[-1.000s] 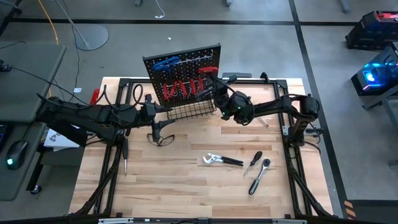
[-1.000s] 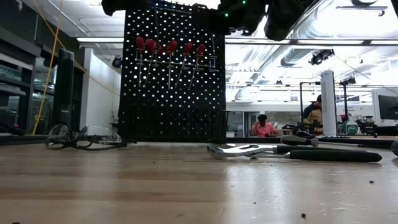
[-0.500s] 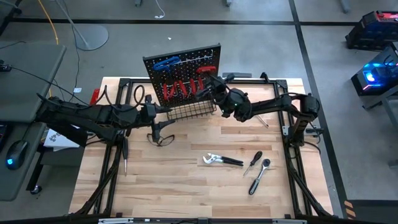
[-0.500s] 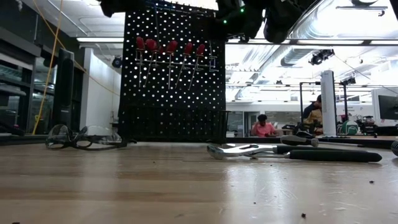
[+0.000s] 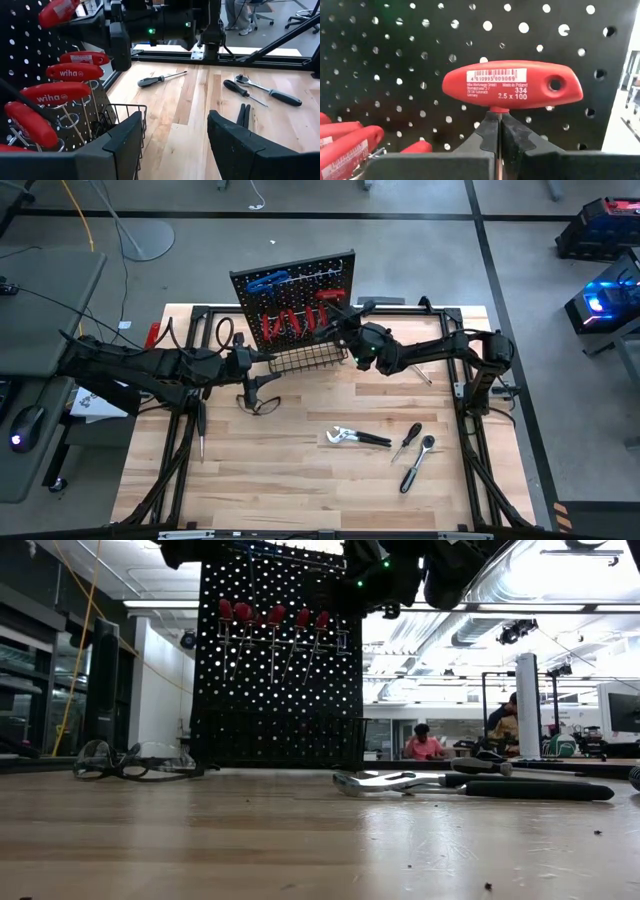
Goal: Hang tools onto peg board
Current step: Hang the red allen wrench on the peg board, then hang the gray screwdriver on the peg board
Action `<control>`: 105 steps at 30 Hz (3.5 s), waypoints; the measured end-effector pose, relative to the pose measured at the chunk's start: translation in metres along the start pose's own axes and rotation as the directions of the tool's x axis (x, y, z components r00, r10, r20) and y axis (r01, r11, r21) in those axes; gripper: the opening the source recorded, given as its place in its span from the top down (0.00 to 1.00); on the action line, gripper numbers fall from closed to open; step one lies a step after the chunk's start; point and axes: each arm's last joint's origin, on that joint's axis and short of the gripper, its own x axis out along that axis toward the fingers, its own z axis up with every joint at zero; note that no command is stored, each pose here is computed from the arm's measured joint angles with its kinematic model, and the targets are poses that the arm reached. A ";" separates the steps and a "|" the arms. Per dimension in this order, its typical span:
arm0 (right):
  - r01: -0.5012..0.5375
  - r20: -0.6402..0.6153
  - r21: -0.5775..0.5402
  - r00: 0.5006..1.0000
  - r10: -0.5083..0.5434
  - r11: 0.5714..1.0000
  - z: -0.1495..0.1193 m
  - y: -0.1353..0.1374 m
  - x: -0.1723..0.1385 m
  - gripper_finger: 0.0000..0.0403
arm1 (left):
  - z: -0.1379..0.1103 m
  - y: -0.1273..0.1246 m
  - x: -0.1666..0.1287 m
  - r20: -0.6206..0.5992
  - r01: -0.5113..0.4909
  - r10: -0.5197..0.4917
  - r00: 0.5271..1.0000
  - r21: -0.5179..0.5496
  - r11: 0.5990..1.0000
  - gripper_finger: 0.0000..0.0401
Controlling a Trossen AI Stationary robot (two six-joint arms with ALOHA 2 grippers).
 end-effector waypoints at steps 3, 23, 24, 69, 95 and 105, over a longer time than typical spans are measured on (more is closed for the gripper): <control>0.028 -0.024 -0.002 0.999 -0.028 1.000 -0.002 0.000 0.000 0.97 | 0.000 0.000 0.000 0.000 0.000 0.000 1.000 -0.021 1.000 0.49; 0.195 -0.088 -0.073 0.976 -0.201 0.978 0.000 0.011 -0.021 0.46 | -0.006 -0.007 -0.003 -0.047 0.031 -0.033 0.998 -0.051 0.998 0.49; 0.215 -0.095 -0.091 0.970 -0.223 0.972 0.000 0.011 -0.022 0.46 | -0.006 -0.007 -0.003 -0.055 0.029 -0.032 0.998 -0.052 0.998 0.49; -0.248 -0.522 0.576 0.621 0.584 0.779 0.033 0.022 -0.139 0.45 | -0.015 -0.006 -0.004 -0.139 0.026 -0.033 0.990 -0.057 0.998 0.49; 0.094 -0.998 -0.011 -0.055 -0.006 0.995 -0.060 -0.179 -0.033 0.45 | -0.014 -0.003 -0.004 -0.119 -0.098 0.082 0.990 -0.138 0.985 0.49; -0.068 -0.986 0.092 -0.146 0.081 0.993 -0.123 -0.192 -0.001 0.45 | -0.014 -0.002 -0.004 -0.117 -0.115 0.099 0.988 -0.136 0.984 0.49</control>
